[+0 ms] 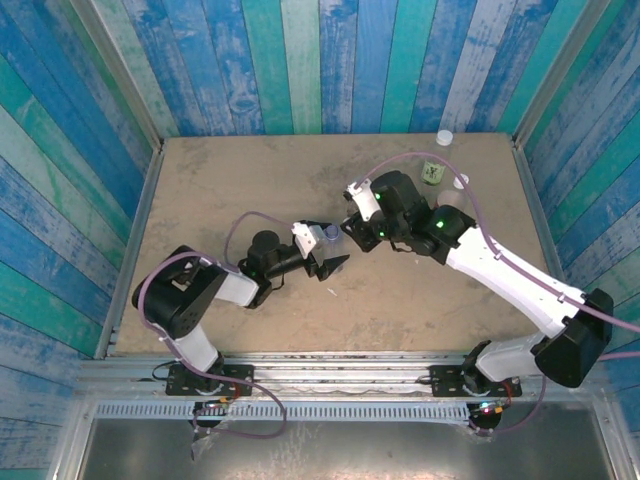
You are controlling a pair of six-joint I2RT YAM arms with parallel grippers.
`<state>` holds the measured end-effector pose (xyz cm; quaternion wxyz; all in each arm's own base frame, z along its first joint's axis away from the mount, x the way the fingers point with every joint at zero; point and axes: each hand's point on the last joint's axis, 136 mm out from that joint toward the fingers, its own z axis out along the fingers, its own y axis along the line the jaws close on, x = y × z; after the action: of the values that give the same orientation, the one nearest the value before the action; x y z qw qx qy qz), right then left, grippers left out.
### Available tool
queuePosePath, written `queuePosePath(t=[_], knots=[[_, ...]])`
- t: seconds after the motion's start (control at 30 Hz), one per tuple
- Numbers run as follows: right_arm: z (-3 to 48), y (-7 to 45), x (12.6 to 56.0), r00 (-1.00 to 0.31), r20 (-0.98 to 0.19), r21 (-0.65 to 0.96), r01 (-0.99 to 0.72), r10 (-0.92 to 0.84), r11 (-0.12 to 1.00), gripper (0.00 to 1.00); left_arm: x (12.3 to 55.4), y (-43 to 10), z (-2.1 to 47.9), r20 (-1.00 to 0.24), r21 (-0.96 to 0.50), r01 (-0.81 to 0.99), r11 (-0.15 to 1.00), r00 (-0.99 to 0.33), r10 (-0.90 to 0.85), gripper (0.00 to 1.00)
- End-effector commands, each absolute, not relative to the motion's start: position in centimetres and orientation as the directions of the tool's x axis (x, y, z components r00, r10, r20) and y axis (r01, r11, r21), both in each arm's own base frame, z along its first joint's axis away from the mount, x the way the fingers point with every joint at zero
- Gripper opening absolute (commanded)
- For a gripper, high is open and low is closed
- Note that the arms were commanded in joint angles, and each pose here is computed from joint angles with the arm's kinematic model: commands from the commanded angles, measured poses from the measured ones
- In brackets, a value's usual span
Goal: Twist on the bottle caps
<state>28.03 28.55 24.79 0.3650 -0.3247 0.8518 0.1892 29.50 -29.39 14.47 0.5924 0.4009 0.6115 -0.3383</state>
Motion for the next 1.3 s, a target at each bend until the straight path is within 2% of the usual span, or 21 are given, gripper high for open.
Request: queuePosePath(t=[0.0,0.1,0.2,0.37,0.53,0.63,1.27], knots=[[24.9,28.7,28.2,-0.517,-0.732,0.075,-0.708,-0.442,0.703,0.36,29.7,-29.1,14.4,-0.999,0.031,0.882,0.471,0.016,0.036,0.97],[24.8,29.2,28.3,-0.518,-0.729,0.083,-0.716,-0.448,0.693,0.36,29.5,-29.3,14.5,-1.000,0.000,0.892,0.453,0.003,-0.006,0.94],[24.6,29.6,28.3,-0.521,-0.725,0.092,-0.722,-0.451,0.686,0.36,29.2,-29.5,14.5,-1.000,-0.011,0.899,0.437,0.002,-0.031,0.86],[24.2,30.4,28.2,-0.528,-0.714,0.121,-0.740,-0.460,0.662,0.36,29.1,-29.5,14.1,-1.000,-0.003,0.902,0.431,0.003,-0.013,0.79],[23.1,31.1,28.0,-0.541,-0.679,0.138,-0.758,-0.497,0.637,0.36,28.6,-30.2,13.7,-1.000,-0.005,0.926,0.377,-0.009,0.008,0.73],[22.5,31.4,28.3,-0.546,-0.659,0.136,-0.763,-0.517,0.632,0.37,28.3,-30.3,13.6,-1.000,-0.002,0.931,0.364,-0.008,0.016,0.64],[20.5,31.1,28.4,-0.573,-0.594,0.120,-0.757,-0.565,0.643,0.37,28.6,-30.2,13.6,-0.999,-0.035,0.932,0.361,-0.037,0.000,0.62]])
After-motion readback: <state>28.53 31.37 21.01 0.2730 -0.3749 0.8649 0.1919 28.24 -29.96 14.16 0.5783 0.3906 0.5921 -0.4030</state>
